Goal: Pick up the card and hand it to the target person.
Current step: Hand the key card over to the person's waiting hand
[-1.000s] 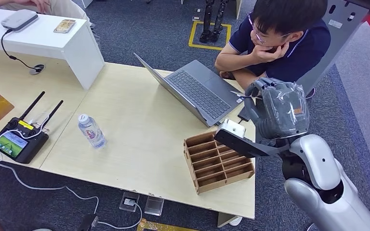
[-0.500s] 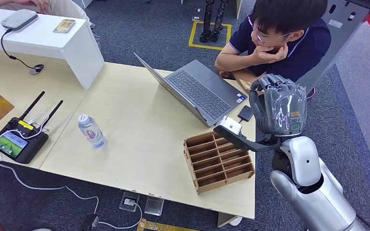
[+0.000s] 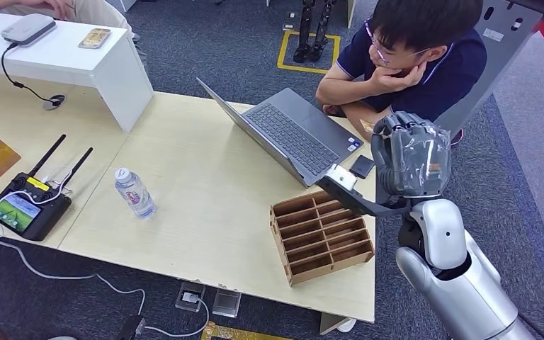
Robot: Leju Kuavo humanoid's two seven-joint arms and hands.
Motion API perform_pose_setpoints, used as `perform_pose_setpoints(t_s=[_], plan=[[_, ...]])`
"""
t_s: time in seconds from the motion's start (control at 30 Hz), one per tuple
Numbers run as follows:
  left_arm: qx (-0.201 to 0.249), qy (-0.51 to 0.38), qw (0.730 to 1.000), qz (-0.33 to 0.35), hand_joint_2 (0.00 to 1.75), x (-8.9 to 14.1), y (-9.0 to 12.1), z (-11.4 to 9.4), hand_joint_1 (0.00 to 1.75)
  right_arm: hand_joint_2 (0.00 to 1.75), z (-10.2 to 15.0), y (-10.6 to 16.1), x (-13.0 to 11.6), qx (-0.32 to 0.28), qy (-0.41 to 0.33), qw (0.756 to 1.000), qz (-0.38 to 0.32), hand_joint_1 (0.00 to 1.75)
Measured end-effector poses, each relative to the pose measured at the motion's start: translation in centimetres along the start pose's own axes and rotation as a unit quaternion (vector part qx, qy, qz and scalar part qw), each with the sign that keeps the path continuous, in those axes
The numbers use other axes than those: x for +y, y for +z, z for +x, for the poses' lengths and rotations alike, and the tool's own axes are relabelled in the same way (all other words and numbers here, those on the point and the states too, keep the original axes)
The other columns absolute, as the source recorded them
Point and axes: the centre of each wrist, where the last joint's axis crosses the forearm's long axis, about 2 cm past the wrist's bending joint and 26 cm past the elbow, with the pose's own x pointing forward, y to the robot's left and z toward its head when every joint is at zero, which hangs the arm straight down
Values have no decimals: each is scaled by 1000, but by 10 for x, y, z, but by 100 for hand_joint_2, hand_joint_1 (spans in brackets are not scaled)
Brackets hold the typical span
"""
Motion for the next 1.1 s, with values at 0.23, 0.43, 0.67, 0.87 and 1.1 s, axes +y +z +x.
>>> perform_pose_setpoints(t_s=[0.23,0.43,0.67,0.87,1.1], plan=[[0,-3,1000,0,175,0,0,0,0,175,-2,0,3,10,5,1000,4,140],[0,-5,1000,-1,175,0,0,0,0,175,-3,1,6,15,3,1000,10,140],[0,-5,1000,-1,175,0,0,0,0,175,-4,1,7,18,2,1000,14,140],[1,-5,1000,-1,175,0,0,0,0,175,-4,2,8,19,1,1000,15,140],[1,-5,1000,0,175,0,0,0,0,175,-4,2,8,19,1,1000,16,140]])
